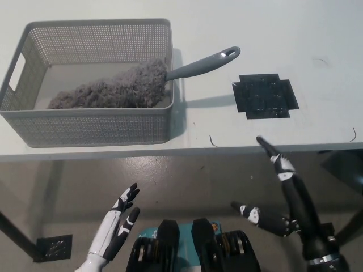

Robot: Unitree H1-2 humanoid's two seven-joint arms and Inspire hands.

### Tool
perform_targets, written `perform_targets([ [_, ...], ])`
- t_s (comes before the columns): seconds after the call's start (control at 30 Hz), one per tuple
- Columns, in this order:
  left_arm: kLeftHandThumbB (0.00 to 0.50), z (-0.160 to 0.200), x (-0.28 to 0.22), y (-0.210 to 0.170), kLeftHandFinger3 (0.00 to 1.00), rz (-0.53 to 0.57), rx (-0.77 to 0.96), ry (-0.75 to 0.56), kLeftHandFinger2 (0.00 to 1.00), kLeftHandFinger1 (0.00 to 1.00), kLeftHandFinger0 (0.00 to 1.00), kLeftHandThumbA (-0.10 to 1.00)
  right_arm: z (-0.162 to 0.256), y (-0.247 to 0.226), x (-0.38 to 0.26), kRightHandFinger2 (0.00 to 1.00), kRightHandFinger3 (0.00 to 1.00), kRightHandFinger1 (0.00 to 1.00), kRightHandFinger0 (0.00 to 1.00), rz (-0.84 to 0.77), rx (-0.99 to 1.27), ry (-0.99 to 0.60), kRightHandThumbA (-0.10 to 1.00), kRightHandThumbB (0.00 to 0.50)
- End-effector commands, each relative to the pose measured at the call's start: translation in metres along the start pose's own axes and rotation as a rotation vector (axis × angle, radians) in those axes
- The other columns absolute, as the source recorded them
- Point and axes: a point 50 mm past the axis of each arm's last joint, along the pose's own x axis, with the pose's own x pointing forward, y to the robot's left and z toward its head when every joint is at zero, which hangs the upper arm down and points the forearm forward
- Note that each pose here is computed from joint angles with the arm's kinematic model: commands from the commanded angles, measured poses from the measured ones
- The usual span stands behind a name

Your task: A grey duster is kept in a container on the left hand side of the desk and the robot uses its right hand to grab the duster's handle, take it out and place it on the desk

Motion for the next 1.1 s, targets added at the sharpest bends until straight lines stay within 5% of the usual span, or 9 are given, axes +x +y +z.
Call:
perform_targets([
  [0.0, 0.112, 0.015, 0.009, 0.008, 1.00, 0.019, 0.044, -0.140, 1.00, 1.00, 1.00, 1.00, 0.125, -0.079, 0.051, 1.00, 1.00, 1.00, 1.00, -0.081, -0.416, -0.241, 0.91, 0.394],
  [0.27, 0.122, 0.015, 0.011, 0.008, 1.00, 0.006, 0.055, -0.143, 1.00, 1.00, 1.00, 1.00, 0.170, -0.097, 0.117, 1.00, 1.00, 1.00, 1.00, -0.073, -0.602, -0.334, 0.86, 0.436],
  [0.4, 0.113, 0.015, 0.009, 0.007, 1.00, 0.002, 0.058, -0.142, 1.00, 1.00, 1.00, 1.00, 0.176, -0.089, 0.158, 1.00, 1.00, 1.00, 1.00, 0.042, -0.681, -0.259, 0.97, 0.444],
  [0.7, 0.103, 0.015, 0.010, 0.006, 1.00, -0.011, 0.051, -0.154, 1.00, 1.00, 1.00, 1.00, 0.172, -0.056, 0.237, 1.00, 1.00, 1.00, 1.00, 0.184, -0.841, -0.110, 1.00, 0.497],
  [1.07, 0.103, 0.014, 0.009, 0.007, 1.00, -0.028, 0.060, -0.144, 1.00, 1.00, 1.00, 1.00, 0.136, -0.026, 0.282, 1.00, 1.00, 1.00, 1.00, 0.276, -0.920, 0.082, 1.00, 0.500],
])
